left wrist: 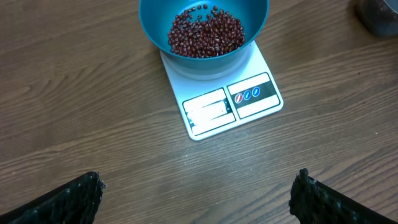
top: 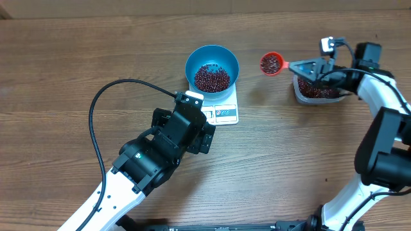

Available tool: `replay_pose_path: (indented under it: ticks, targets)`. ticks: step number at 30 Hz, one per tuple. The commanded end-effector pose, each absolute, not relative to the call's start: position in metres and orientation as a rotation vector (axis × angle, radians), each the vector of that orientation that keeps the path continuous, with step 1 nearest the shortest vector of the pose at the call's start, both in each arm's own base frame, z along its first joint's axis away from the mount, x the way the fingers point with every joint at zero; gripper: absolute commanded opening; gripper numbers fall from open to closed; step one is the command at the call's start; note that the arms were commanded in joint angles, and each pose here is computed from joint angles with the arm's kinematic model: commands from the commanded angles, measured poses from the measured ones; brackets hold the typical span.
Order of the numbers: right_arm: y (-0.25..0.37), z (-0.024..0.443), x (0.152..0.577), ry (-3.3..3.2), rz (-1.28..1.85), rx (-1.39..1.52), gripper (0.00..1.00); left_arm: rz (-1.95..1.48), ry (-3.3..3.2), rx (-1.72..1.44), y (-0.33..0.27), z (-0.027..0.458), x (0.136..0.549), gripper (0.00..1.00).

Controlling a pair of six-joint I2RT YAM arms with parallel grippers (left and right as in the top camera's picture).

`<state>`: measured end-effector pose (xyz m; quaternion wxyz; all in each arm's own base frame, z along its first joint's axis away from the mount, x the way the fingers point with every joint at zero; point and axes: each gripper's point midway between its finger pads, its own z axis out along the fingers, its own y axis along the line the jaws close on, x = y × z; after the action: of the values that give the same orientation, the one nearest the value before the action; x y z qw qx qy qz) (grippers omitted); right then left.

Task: Scoop item into bowl and weigh 150g on scale
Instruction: 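Carry the red cup over the teal bowl with the right gripper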

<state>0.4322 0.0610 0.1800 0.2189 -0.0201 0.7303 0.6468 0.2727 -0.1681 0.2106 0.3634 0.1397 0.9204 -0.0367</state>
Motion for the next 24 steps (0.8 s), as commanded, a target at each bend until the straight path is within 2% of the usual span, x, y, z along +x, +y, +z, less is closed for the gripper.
replay_pose_path:
  ticks: [1,14,24]
  targets:
    - [0.081,0.181,0.433,2.047,1.888,-0.034,0.04,-0.077,2.374,0.359,-0.165,0.208,0.274,0.99]
    - [0.148,0.192,0.450,2.086,1.846,-0.190,0.04,-0.078,2.374,0.358,-0.165,0.208,0.274,0.99]
    - [0.183,0.184,0.462,2.104,1.690,-0.241,0.04,-0.077,2.374,0.358,-0.165,0.208,0.274,0.99]
